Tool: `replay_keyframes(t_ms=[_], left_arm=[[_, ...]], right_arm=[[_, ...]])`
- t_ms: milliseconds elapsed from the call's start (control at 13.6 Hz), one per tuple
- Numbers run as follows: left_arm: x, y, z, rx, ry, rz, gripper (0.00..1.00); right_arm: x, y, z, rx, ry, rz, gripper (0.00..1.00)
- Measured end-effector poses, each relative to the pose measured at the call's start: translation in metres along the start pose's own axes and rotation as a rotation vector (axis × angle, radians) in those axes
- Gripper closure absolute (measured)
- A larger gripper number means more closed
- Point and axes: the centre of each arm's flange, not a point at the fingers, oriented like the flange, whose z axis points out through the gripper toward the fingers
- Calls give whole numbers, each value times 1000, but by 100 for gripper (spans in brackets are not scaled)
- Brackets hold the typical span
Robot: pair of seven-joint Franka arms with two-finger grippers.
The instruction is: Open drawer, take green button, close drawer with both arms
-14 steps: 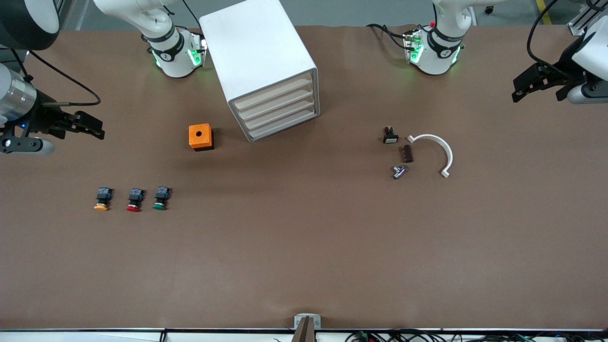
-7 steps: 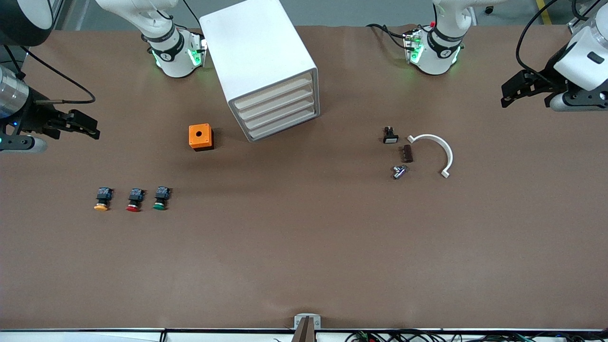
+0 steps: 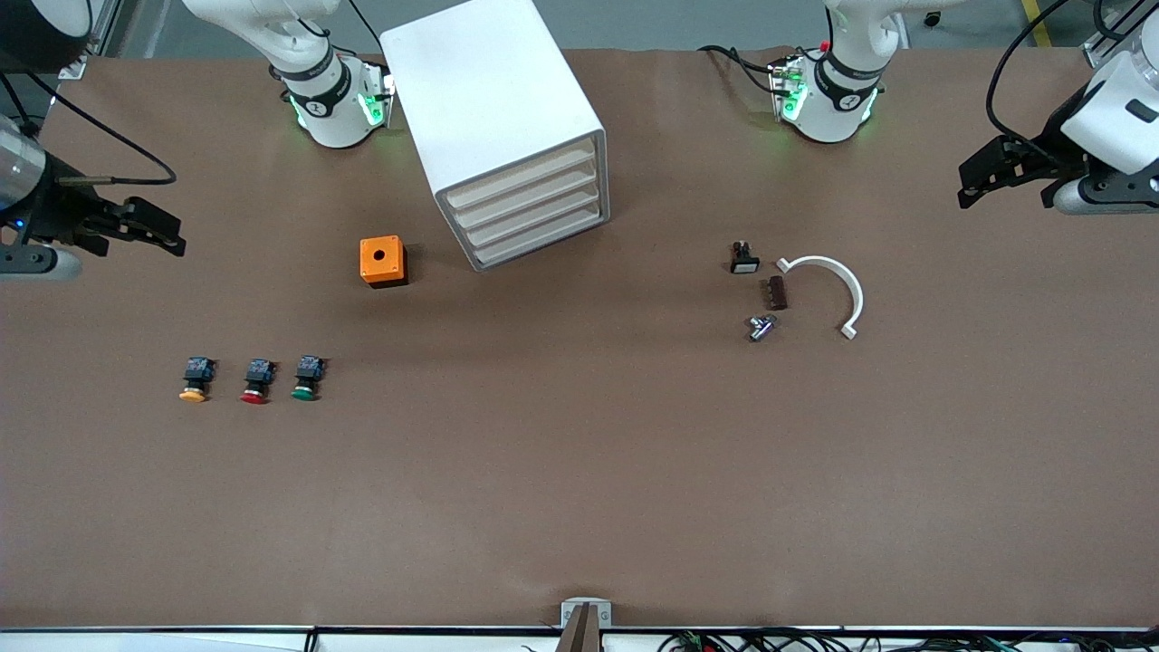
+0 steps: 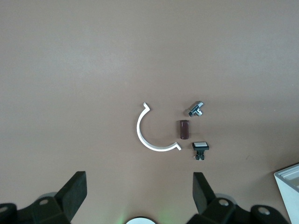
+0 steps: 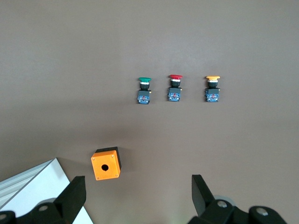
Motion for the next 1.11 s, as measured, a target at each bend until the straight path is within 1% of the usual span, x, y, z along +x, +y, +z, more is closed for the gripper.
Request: replay_keyframes(t_ms=[221, 517, 738, 886, 1107], left_arm=[[4, 0, 2, -1, -3, 0, 0], [10, -1, -4, -4, 14, 0, 0], [17, -1, -3, -7, 13, -1, 0], [19, -2, -1, -8, 10, -17, 0], [18, -3, -1, -7, 5, -25, 0]], right_arm=[[-5, 10, -19, 2, 23, 19, 0], [-5, 23, -20, 29, 23, 45, 0], [-8, 25, -36, 29, 41, 48, 0], [-11, 33, -38, 26, 30, 64, 0], [-10, 35, -37, 22, 27, 65, 0]])
